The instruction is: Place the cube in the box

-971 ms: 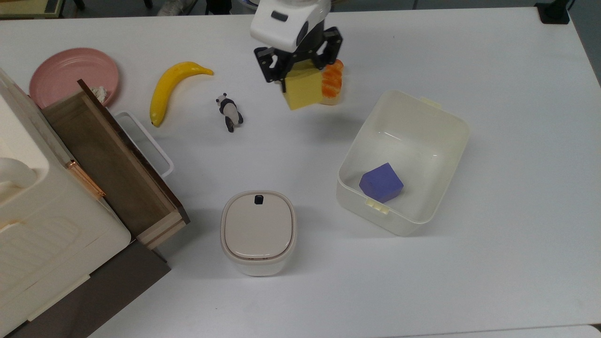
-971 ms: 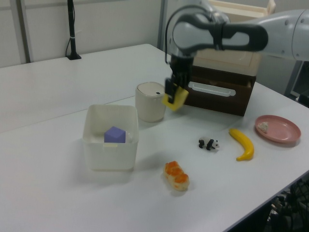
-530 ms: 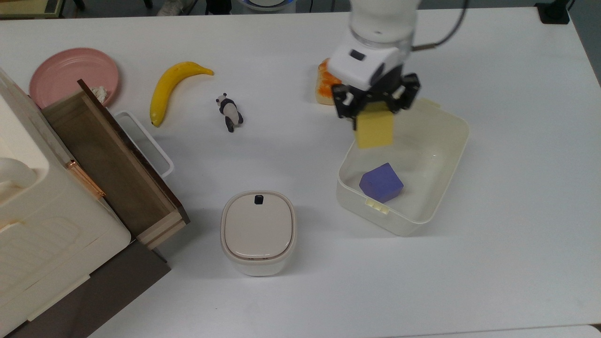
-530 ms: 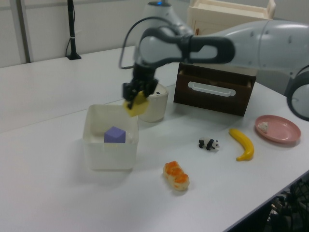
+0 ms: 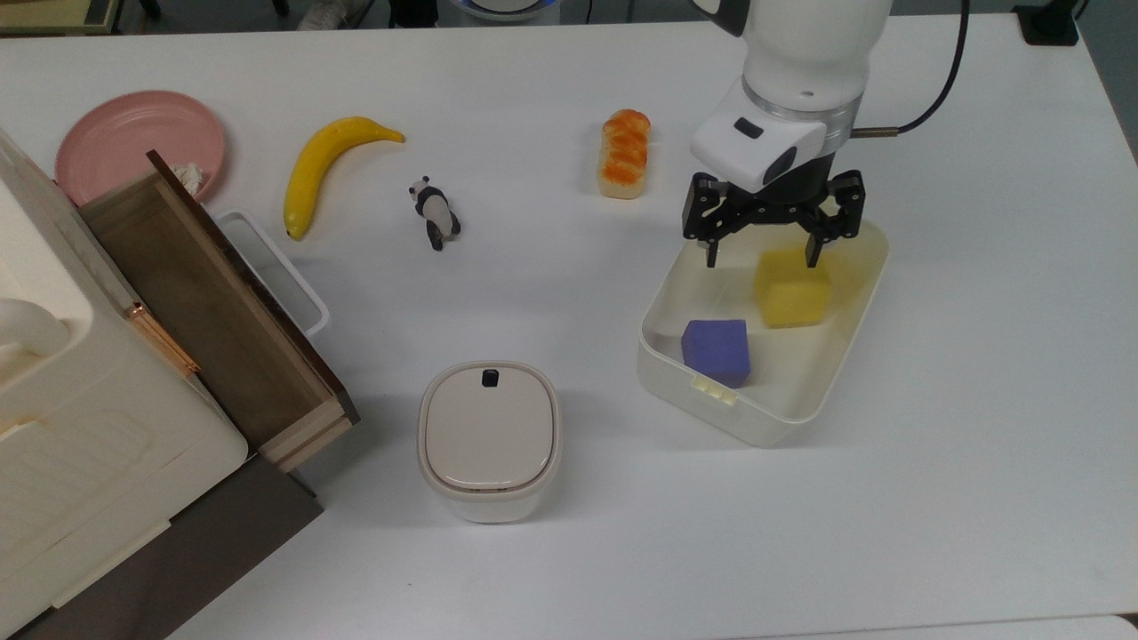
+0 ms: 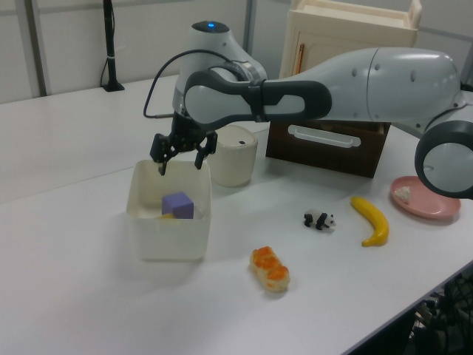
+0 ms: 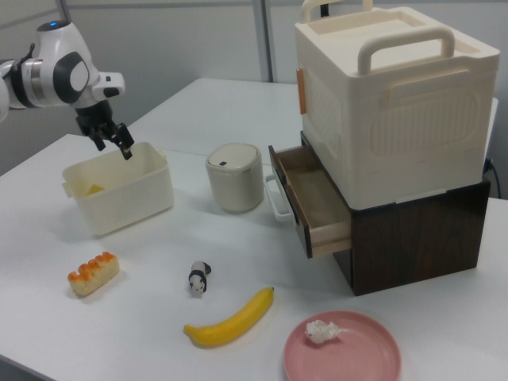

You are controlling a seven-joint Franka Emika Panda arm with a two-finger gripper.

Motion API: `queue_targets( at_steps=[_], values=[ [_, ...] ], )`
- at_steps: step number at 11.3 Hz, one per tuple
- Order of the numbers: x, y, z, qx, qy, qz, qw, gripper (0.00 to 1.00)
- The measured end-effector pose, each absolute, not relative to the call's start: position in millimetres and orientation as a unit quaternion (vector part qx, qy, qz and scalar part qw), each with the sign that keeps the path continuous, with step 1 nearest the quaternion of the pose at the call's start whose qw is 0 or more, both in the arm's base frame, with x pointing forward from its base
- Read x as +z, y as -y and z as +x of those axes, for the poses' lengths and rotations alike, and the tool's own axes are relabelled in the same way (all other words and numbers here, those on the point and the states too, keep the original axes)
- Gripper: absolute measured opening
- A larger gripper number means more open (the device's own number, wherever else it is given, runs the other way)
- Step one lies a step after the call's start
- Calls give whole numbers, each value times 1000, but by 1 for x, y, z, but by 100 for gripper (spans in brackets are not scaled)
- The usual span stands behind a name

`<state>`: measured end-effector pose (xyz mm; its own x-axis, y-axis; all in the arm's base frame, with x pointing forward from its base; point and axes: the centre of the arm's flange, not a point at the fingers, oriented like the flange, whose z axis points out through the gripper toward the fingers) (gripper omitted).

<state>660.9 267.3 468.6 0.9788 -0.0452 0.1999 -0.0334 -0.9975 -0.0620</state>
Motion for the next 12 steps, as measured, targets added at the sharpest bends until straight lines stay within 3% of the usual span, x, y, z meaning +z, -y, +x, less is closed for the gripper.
queue_targets(
  at_steps=[3,7,12],
  values=[
    [516,-210,657,-92,-54,-994,4,100],
    [577,-88,612,-19,-41,-998,-35,100],
    [567,-19,599,6,-27,-999,-39,100]
  ],
)
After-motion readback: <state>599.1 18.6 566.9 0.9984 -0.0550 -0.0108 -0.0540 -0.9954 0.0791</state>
